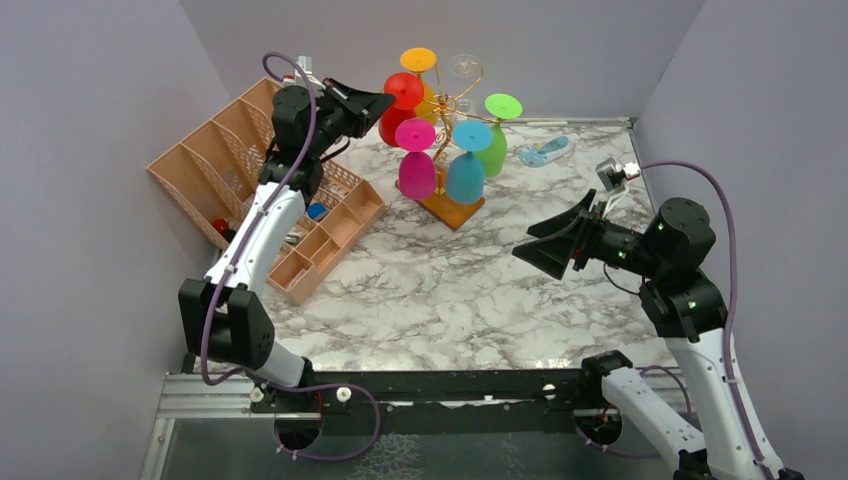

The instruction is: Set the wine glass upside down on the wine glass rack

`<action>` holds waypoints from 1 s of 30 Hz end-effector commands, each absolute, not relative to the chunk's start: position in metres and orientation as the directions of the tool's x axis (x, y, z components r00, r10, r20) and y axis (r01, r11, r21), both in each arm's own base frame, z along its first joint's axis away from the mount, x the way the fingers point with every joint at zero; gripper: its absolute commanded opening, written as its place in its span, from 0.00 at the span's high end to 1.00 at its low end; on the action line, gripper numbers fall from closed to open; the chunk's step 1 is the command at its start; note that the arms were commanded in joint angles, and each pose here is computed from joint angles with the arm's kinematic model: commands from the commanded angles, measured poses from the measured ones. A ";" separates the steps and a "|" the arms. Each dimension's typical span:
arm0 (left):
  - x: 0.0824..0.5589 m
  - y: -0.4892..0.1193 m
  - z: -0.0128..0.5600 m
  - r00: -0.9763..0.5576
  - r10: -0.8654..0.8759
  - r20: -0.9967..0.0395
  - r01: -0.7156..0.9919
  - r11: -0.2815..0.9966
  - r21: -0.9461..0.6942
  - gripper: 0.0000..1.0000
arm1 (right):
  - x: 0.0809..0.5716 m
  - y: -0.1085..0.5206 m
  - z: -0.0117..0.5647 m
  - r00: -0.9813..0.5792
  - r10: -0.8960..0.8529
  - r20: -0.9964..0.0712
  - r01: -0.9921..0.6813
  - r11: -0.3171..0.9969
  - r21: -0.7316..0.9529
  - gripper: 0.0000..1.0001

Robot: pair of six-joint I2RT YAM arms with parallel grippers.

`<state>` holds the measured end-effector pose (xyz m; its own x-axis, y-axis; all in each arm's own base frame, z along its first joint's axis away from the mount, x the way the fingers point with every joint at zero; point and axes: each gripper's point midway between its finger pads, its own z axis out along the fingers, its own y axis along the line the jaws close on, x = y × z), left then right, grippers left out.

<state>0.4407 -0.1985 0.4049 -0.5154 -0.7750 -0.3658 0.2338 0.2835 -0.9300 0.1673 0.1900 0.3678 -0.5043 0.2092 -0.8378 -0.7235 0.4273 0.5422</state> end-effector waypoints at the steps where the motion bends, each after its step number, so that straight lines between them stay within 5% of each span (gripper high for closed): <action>1: 0.444 -0.201 0.434 -0.475 -0.783 -0.402 0.317 0.274 -0.908 1.00 | 0.168 0.189 0.368 -0.490 0.213 -0.845 -0.726 0.437 0.532 0.00; 30: 0.473 -0.193 0.435 -0.374 -0.787 -0.491 0.334 0.380 -0.863 1.00 | 0.166 0.186 0.367 -0.472 0.206 -0.857 -0.728 0.458 0.510 0.00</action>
